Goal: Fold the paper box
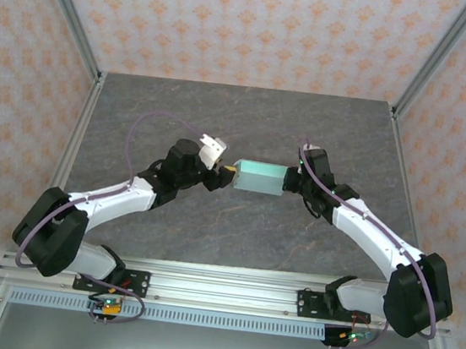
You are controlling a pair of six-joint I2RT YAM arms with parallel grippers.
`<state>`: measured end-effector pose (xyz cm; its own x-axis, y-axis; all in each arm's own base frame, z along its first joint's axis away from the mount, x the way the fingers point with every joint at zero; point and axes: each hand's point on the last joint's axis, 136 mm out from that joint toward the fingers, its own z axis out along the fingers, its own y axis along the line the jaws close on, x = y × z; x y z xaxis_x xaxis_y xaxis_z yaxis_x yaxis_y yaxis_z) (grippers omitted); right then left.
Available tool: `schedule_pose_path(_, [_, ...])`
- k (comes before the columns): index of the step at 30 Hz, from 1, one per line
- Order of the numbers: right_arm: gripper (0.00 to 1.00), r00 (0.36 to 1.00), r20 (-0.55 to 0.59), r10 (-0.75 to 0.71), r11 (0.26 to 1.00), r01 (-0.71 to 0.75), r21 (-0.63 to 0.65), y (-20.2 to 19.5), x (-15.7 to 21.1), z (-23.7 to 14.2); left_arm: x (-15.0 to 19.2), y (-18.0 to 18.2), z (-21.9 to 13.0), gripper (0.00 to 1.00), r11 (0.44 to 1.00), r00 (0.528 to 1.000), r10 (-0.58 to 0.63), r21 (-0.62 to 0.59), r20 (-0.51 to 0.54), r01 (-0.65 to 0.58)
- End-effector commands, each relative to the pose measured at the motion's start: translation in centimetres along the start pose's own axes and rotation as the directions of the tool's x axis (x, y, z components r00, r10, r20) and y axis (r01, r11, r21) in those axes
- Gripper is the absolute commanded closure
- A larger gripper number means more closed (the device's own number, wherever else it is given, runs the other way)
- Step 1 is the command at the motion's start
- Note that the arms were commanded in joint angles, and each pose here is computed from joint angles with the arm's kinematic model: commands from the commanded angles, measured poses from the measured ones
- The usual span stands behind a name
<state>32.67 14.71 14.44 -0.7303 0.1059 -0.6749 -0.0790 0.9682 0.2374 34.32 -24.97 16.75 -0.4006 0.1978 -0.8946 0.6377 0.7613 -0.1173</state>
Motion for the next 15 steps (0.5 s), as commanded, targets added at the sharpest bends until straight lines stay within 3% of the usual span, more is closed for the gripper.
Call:
schedule_pose_path(1, [0.9,0.999,0.025,0.021,0.998,-0.022,0.058,-0.6,-0.8,-0.1,-2.7,-1.0,0.9,0.42,1.0,0.998,0.01,0.027,0.067,-0.012])
schedule_pose_path(5, [0.9,0.999,0.043,-0.005,0.995,0.001,0.096,-0.1,-1.0,-0.3,-2.7,-1.1,2.7,0.43,0.998,0.995,-0.059,0.017,0.084,0.058])
schedule_pose_path(12, [0.9,1.0,0.031,-0.002,0.995,-0.001,0.1,0.6,-0.4,0.5,-2.6,-1.6,4.9,0.8,0.998,0.998,-0.055,0.012,0.028,0.055])
schedule_pose_path(15, [0.9,0.999,0.037,-0.006,0.994,0.002,0.112,0.5,-0.4,0.4,-2.5,-2.0,4.7,0.87,0.999,1.0,-0.029,0.027,-0.005,0.029])
